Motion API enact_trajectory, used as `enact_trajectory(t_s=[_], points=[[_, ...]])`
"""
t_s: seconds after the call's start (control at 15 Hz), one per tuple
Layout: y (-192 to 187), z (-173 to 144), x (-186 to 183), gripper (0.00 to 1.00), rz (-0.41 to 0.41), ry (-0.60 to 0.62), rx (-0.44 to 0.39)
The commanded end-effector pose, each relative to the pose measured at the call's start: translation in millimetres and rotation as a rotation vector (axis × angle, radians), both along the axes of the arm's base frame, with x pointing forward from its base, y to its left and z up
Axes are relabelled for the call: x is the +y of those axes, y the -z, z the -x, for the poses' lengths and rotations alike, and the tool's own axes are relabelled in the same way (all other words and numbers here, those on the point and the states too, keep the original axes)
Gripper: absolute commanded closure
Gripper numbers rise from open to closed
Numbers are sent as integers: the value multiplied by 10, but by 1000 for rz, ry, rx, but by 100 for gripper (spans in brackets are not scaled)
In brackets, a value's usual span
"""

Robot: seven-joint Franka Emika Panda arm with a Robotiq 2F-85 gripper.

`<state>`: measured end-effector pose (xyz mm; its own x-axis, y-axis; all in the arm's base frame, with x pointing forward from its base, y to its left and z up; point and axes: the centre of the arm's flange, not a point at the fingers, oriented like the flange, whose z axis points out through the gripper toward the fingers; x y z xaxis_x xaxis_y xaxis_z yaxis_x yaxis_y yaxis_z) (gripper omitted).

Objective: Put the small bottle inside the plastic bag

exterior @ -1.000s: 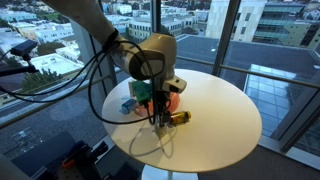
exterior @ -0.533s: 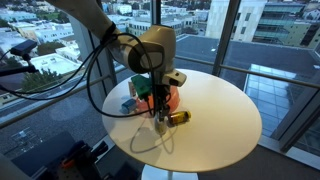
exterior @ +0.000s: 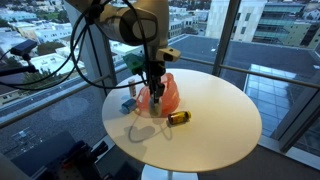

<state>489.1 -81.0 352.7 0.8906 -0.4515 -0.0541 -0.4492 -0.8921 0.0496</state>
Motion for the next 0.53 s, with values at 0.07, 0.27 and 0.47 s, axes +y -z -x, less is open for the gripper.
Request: enact_trajectory(t_s=[0.07,0.27,0.47], points=[[-489,-180,266,81,-20,-10,-27],[-640,-382,494,81,-39,-14,-62],[-726,-561,693,81,-50,1,-85]])
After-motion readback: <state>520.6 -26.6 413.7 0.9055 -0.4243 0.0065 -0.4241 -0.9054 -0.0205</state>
